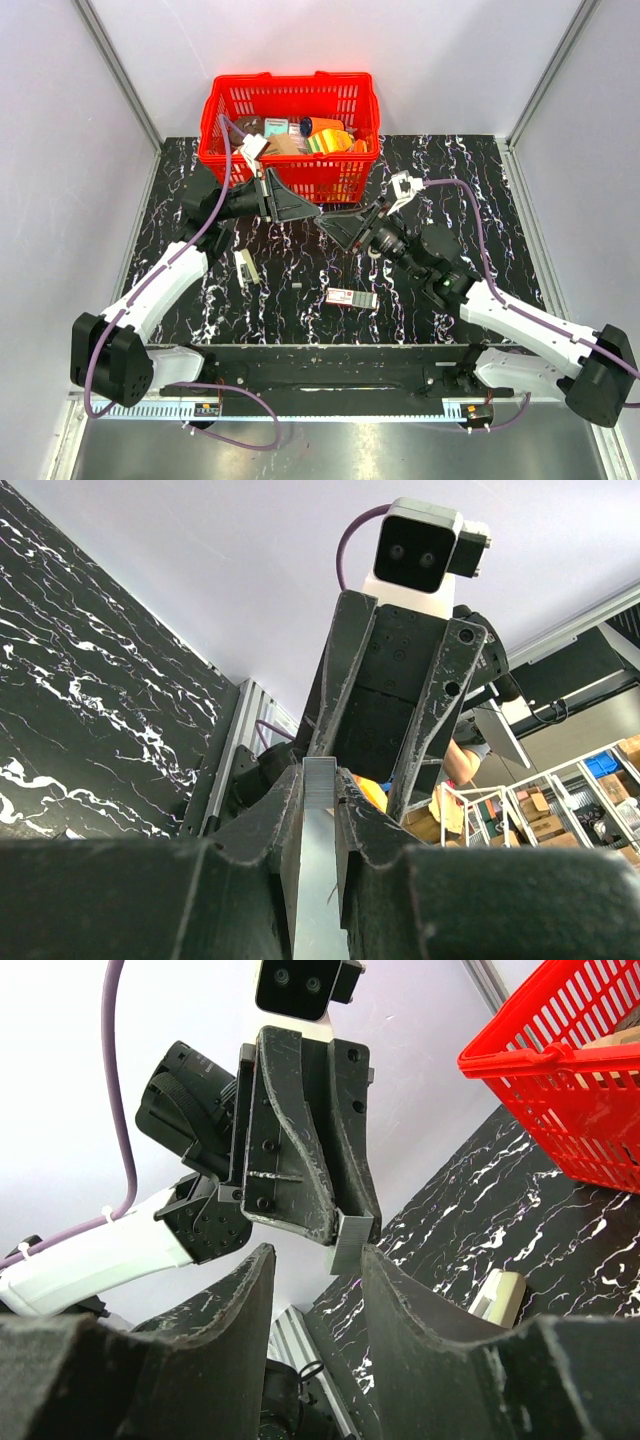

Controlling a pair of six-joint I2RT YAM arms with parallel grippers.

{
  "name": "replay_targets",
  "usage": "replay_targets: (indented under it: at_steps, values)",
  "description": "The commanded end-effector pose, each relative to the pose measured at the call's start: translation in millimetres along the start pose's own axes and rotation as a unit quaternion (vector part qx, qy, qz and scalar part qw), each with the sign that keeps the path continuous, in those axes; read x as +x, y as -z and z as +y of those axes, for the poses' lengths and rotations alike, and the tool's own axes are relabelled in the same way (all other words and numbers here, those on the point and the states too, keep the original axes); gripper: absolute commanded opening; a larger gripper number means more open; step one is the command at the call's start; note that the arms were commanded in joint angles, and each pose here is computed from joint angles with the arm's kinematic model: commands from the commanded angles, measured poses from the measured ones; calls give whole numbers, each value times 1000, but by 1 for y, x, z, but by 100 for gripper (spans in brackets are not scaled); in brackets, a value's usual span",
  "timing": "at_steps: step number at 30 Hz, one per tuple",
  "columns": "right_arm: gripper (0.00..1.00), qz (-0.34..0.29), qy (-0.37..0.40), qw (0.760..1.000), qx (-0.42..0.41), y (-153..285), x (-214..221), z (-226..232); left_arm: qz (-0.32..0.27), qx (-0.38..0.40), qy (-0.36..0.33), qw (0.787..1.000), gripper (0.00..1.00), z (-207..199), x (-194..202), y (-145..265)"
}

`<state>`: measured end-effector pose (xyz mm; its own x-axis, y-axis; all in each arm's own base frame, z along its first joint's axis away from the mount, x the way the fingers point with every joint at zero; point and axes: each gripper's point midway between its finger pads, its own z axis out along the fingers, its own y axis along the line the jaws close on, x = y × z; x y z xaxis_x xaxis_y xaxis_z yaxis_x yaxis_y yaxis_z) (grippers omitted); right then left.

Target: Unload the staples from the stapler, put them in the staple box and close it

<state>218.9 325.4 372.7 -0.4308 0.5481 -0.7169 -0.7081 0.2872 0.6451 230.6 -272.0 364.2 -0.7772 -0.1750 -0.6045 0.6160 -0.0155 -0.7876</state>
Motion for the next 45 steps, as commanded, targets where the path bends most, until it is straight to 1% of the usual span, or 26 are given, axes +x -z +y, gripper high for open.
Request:
replay_targets:
  at_steps: [1, 10, 18, 22, 26, 29, 38, 42, 45]
  values:
    - [46, -19, -11, 999, -31, -4, -16, 14, 3, 24, -34, 999, 0, -25, 0, 4]
    - [45, -13, -20, 999, -31, -7, -12, 4, 6, 24, -40, 999, 0, -27, -1, 4]
    - [36, -9, -34, 999, -41, -7, -10, 6, 6, 21, -40, 999, 0, -25, -1, 4]
    - [36, -2, -40, 998, -42, -7, -5, 4, 4, 22, -42, 999, 0, -26, -3, 4]
    - [40, 3, -46, 998, -36, -5, 0, -1, 4, 23, -44, 999, 0, -29, -3, 4]
    - [40, 3, -48, 998, -32, -4, 2, -4, 4, 23, -45, 999, 0, -29, -4, 4]
    - [40, 7, -51, 998, -29, -7, 4, -7, 5, 24, -45, 999, 1, -29, -3, 4]
    - [38, 10, -56, 998, -33, -8, 6, -8, 6, 24, -45, 999, 1, -30, -4, 4]
    - [33, 9, -59, 998, -37, -8, 6, -7, 5, 24, -47, 999, 1, -31, -4, 4]
